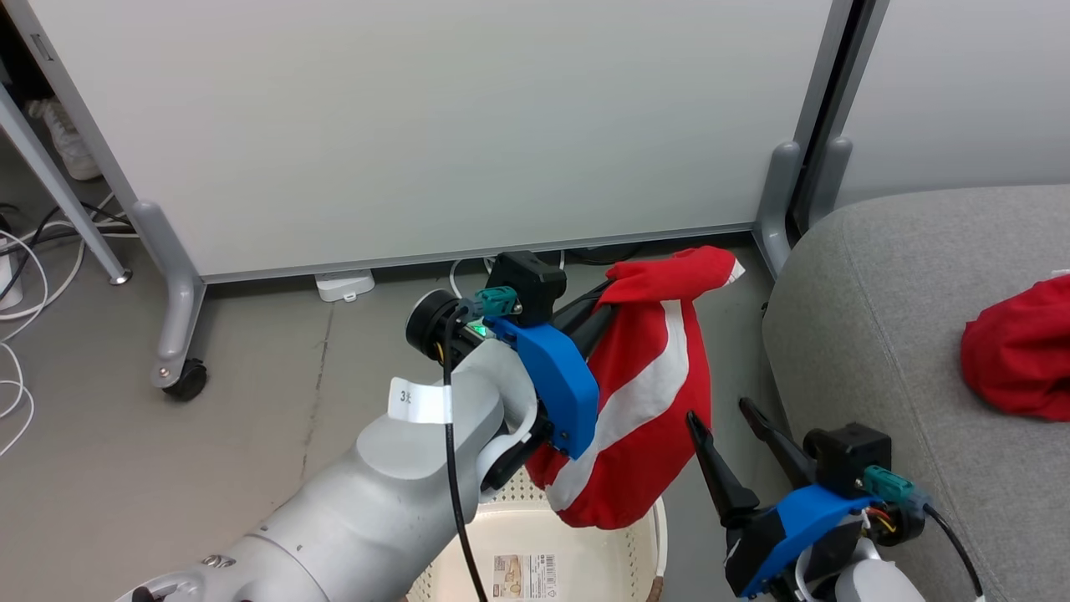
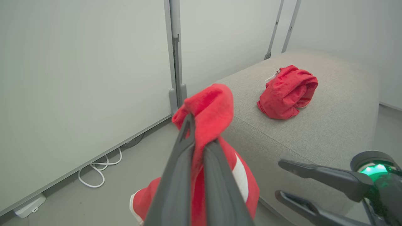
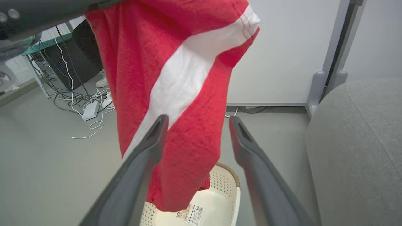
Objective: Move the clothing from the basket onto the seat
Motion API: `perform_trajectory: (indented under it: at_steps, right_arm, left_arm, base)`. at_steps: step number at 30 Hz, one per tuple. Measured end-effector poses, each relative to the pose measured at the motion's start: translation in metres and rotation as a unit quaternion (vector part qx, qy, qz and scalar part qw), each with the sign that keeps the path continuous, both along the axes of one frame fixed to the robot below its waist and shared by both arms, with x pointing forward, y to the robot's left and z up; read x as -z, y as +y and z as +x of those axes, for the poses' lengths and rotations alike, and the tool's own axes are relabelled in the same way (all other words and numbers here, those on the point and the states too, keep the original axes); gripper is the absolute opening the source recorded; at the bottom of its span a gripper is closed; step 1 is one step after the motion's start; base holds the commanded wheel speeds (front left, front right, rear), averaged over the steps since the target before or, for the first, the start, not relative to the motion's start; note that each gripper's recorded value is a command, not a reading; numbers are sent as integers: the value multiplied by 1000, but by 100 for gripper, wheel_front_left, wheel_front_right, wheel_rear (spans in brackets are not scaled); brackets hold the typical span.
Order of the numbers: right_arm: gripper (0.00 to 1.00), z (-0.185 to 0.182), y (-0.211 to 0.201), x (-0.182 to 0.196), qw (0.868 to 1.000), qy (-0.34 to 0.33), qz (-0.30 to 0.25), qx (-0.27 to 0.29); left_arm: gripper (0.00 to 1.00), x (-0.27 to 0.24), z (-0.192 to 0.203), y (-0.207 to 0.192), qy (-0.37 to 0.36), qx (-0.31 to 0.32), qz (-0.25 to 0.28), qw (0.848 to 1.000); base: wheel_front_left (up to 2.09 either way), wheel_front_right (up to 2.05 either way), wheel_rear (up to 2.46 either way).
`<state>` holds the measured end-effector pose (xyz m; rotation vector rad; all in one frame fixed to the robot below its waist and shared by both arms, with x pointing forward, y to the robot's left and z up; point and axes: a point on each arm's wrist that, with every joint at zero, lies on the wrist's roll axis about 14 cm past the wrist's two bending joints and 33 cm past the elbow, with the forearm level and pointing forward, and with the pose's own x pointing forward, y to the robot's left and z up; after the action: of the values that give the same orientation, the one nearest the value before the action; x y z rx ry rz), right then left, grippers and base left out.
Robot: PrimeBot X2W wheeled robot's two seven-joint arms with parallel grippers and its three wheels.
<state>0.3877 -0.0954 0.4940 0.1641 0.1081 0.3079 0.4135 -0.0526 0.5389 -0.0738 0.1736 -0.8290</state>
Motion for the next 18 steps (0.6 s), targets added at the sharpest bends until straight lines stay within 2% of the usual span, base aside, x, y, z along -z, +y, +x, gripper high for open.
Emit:
perform_trajectory:
  at_steps: [18]
  right_arm:
    - [100, 22, 10, 38, 997, 69, -10, -24]
  left_arm:
    - [0, -2, -2, 0, 2, 5, -5, 1000]
  base:
    - [0, 0, 0]
